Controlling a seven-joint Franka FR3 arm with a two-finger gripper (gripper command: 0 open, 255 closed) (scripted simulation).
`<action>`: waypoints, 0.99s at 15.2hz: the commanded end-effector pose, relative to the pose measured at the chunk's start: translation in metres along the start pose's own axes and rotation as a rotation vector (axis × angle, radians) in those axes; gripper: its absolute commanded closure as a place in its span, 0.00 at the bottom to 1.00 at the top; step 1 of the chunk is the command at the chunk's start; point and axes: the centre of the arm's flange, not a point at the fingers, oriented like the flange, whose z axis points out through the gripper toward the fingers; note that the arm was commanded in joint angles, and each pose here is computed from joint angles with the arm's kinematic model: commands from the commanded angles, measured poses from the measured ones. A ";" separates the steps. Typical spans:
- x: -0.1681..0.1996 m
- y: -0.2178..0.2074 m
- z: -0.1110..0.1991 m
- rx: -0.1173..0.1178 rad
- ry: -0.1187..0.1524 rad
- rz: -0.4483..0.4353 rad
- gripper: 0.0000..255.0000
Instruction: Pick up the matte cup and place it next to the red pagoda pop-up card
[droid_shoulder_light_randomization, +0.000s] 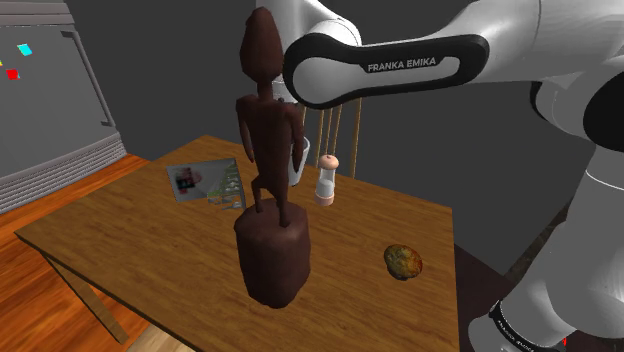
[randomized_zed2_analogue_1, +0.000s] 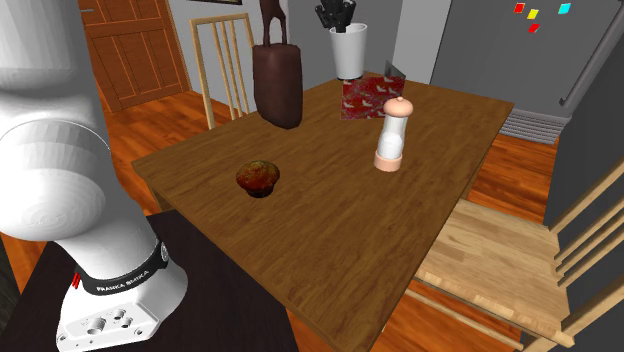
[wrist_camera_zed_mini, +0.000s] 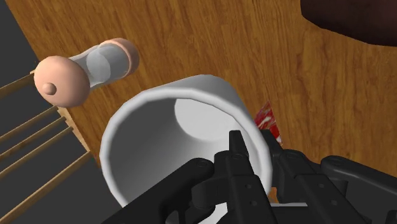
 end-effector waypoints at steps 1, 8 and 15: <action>-0.001 -0.001 0.011 0.000 0.000 0.000 1.00; -0.007 -0.006 0.047 0.000 0.000 0.000 1.00; -0.012 -0.010 0.084 0.000 0.000 0.000 1.00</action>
